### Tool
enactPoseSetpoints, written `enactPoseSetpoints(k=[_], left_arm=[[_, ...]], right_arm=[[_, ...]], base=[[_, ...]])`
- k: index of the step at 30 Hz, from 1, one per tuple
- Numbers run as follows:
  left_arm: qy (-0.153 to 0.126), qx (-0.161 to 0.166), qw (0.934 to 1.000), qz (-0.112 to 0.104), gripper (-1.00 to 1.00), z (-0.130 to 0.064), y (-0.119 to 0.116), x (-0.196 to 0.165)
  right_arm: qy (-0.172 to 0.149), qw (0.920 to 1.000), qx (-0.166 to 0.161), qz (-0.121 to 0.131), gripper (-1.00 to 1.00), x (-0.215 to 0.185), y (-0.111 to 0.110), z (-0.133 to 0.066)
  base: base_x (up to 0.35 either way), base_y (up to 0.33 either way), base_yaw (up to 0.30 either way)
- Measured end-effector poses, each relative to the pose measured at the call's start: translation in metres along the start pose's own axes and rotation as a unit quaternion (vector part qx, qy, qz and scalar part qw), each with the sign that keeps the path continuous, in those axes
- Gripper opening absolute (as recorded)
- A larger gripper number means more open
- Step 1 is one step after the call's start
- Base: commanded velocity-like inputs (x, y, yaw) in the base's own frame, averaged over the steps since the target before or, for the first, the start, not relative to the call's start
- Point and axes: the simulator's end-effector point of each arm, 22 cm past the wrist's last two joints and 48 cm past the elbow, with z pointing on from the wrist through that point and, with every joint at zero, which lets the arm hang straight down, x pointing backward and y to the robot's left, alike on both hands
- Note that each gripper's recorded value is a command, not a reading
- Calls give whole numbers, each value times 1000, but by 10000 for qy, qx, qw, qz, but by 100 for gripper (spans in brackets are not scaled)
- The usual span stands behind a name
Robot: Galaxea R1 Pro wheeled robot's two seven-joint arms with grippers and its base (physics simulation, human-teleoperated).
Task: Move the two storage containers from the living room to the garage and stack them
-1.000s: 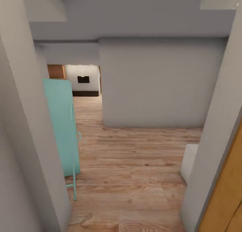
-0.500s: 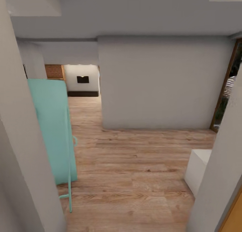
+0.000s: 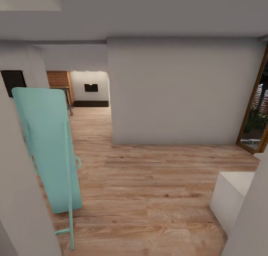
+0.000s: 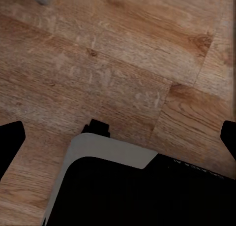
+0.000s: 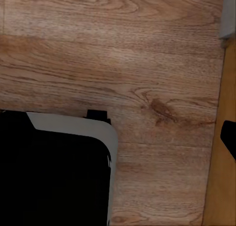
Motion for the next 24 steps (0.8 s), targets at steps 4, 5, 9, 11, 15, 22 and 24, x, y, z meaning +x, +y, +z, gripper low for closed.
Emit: enactPoseSetpoints(k=[4,5,9,11,15,22,24], left_arm=[[0,0,10000,0,100,0,0,0],[0,0,10000,0,100,0,0,0],[0,0,10000,0,100,0,0,0],[0,0,10000,0,100,0,0,0],[0,0,10000,0,100,0,0,0],[0,0,10000,0,100,0,0,0],[0,0,10000,0,100,0,0,0]], right_arm=[[-1,10000,0,0,100,0,0,0],[-1,10000,-1,0,100,0,0,0],[-1,10000,0,0,100,0,0,0],[-2,10000,0,0,100,0,0,0],[-2,10000,0,0,100,0,0,0],[-3,10000,-1,0,100,0,0,0],[-3,10000,-1,0,100,0,0,0]], base=[[327,0,0],[326,0,0],[326,0,0],[326,0,0],[327,0,0],[326,0,0],[327,0,0]])
